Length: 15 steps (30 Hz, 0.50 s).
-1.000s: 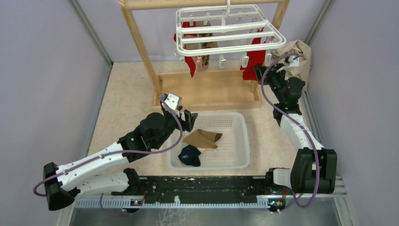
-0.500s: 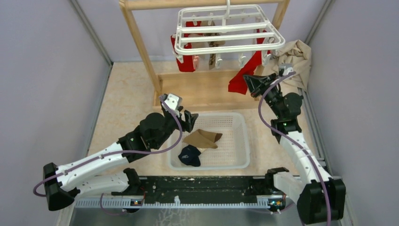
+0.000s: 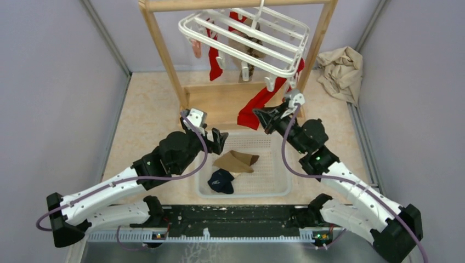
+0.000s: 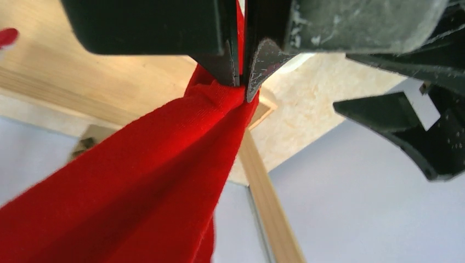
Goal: Remove the socks clipped to the hanger
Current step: Adjust the sock on the hanger.
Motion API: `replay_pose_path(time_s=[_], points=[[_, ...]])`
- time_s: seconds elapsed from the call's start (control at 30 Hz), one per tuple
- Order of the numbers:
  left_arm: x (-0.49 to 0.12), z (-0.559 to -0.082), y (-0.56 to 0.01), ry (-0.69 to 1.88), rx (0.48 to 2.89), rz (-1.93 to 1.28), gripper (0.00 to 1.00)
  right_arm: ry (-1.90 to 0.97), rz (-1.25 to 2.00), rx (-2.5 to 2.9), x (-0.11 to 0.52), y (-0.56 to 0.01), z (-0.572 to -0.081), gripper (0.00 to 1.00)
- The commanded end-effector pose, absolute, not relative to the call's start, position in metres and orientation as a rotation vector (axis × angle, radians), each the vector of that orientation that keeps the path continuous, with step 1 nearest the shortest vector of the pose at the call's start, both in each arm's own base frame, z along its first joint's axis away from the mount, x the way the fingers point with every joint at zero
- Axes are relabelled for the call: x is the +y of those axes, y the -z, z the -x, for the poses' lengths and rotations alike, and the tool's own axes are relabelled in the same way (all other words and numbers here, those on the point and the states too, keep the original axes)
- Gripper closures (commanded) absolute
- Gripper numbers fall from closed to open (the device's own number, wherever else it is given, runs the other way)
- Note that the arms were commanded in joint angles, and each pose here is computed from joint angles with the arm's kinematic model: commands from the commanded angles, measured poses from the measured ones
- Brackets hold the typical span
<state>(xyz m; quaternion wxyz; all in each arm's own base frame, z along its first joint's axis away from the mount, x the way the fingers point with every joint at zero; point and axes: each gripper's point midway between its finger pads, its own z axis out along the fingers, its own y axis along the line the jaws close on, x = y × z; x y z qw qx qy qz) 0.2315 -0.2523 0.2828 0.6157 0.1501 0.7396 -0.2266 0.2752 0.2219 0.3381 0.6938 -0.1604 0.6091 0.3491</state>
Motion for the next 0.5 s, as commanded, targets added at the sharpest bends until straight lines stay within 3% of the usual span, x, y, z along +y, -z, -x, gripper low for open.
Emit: replay_pose_path(time_s=[0.0, 0.47], points=[[-0.225, -0.233, -0.305, 0.481, 1.698, -0.233, 0.06, -0.688, 0.398, 1.321, 0.243, -0.359, -0.272, 1.00], [-0.190, -0.219, -0.329, 0.473, 1.738, -0.159, 0.04, -0.504, 0.566, 1.404, 0.334, -0.341, -0.264, 1.00]])
